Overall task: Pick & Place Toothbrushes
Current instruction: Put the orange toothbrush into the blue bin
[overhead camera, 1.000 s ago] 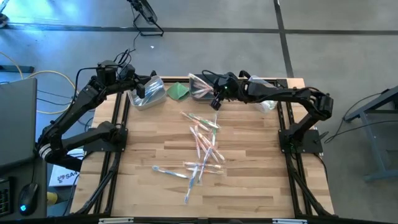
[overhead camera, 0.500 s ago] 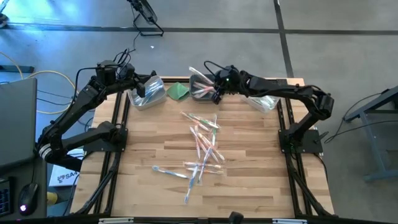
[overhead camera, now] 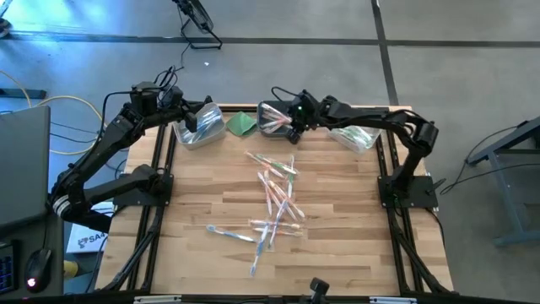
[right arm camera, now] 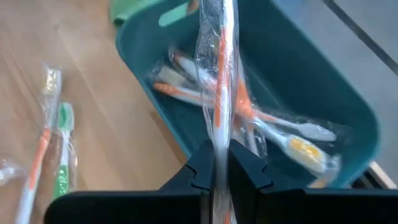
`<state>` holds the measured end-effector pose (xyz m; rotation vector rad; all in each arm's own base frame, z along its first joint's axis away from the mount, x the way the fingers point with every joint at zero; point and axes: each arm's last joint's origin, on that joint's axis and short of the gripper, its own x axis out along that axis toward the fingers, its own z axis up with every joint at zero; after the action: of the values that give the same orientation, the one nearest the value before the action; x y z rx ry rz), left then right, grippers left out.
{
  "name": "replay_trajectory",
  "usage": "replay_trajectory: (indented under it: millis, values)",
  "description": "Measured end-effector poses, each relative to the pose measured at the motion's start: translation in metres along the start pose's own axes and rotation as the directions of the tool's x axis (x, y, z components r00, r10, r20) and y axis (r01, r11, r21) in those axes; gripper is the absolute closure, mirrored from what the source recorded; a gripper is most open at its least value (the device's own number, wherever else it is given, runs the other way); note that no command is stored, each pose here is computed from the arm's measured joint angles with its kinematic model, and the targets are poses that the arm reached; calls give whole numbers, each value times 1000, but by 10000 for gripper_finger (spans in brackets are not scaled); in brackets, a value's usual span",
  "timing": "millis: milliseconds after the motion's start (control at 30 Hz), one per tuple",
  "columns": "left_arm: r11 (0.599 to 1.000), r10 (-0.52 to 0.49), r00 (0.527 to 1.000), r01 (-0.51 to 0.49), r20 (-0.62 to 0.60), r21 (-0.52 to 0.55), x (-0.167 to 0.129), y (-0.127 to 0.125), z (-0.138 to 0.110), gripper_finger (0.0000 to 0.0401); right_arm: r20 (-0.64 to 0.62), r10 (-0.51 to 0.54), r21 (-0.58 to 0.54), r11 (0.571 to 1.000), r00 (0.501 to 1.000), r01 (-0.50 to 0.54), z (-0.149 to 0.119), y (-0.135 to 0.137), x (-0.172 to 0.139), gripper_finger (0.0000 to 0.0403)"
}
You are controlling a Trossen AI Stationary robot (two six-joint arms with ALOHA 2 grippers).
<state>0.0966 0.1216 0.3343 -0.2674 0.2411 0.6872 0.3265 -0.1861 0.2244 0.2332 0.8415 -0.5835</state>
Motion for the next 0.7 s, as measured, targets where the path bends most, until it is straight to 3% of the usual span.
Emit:
replay_trajectory:
  millis: [333,700]
  values:
    - [1000,24,1000,-24,1,0,0,1,0,401,-62,-38,-36,999,997,36,-10,-1,22,381]
    - [1000,27,1000,-27,-6,-2,0,1,-1,401,-6,-59,-25,998,998,59,-4,-8,23,367]
